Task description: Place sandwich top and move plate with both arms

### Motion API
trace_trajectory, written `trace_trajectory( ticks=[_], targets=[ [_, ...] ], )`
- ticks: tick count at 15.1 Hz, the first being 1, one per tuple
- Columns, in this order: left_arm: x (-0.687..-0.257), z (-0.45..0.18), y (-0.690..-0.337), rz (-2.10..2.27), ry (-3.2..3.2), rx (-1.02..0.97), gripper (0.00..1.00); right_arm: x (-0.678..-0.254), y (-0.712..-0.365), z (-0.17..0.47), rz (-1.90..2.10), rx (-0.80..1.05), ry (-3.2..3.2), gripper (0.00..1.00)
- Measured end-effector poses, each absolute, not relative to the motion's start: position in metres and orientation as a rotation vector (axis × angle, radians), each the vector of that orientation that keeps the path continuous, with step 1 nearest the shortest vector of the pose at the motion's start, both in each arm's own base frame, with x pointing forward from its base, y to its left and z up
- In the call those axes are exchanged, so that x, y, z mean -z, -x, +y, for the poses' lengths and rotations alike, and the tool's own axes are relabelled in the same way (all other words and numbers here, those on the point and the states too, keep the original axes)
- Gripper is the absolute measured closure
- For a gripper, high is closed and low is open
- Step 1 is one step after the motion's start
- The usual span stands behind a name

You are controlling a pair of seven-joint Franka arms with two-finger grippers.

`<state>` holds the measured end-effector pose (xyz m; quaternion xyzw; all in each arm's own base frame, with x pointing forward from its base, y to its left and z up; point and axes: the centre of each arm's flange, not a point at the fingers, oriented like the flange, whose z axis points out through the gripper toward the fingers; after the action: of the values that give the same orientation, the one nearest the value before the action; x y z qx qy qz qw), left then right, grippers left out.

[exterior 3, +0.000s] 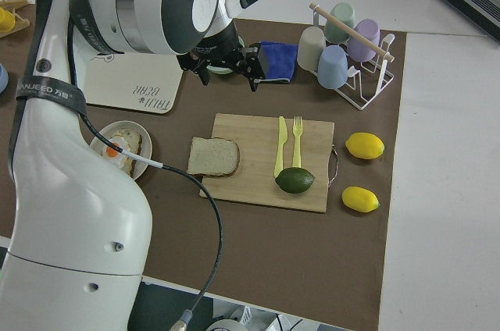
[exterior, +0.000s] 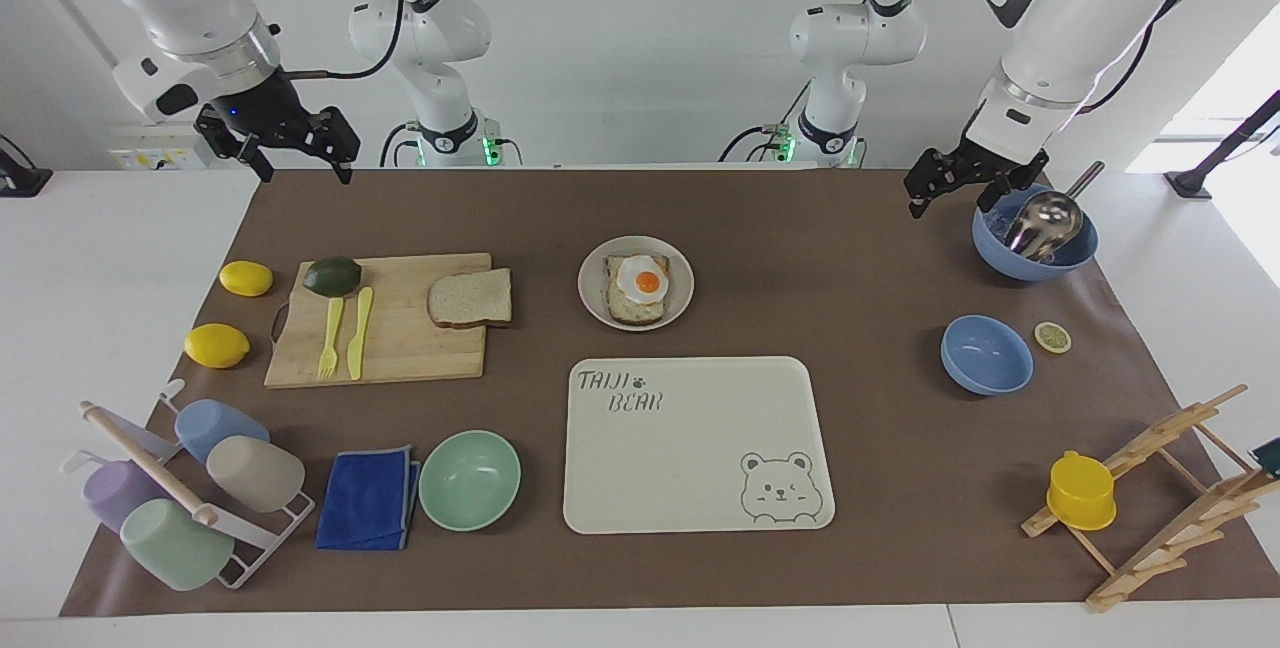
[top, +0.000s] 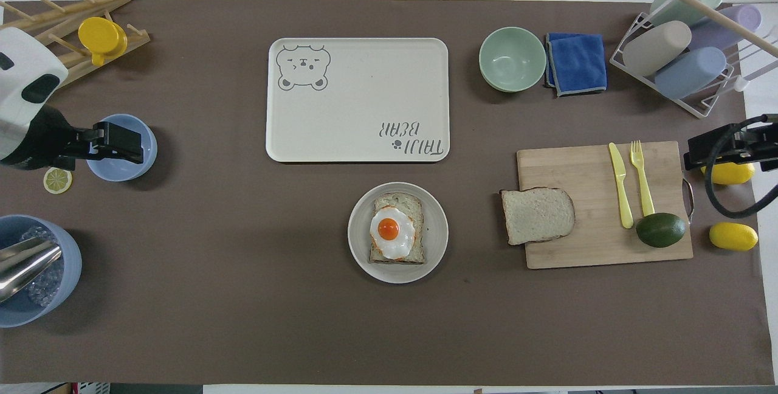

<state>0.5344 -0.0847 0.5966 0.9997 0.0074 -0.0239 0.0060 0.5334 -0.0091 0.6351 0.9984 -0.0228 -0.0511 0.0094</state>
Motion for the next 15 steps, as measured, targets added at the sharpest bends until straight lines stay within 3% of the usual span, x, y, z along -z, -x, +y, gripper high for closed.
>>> trace_trajectory(
  ticks=[10,13,15],
  targets=[
    [-0.597,-0.085,-0.534,0.023,-3.129,0.075,0.00,-0.636,-0.533,-0.008,-0.061,0.158,-3.127,0.00],
    [-0.597,-0.085,-0.534,0.023,-3.129,0.075,0.00,-0.617,-0.534,0.043,0.053,0.146,-3.129,0.00],
    [-0.597,-0.085,-0.534,0.023,-3.129,0.075,0.00,-0.579,-0.528,0.109,0.082,0.150,-3.082,0.00]
  ],
)
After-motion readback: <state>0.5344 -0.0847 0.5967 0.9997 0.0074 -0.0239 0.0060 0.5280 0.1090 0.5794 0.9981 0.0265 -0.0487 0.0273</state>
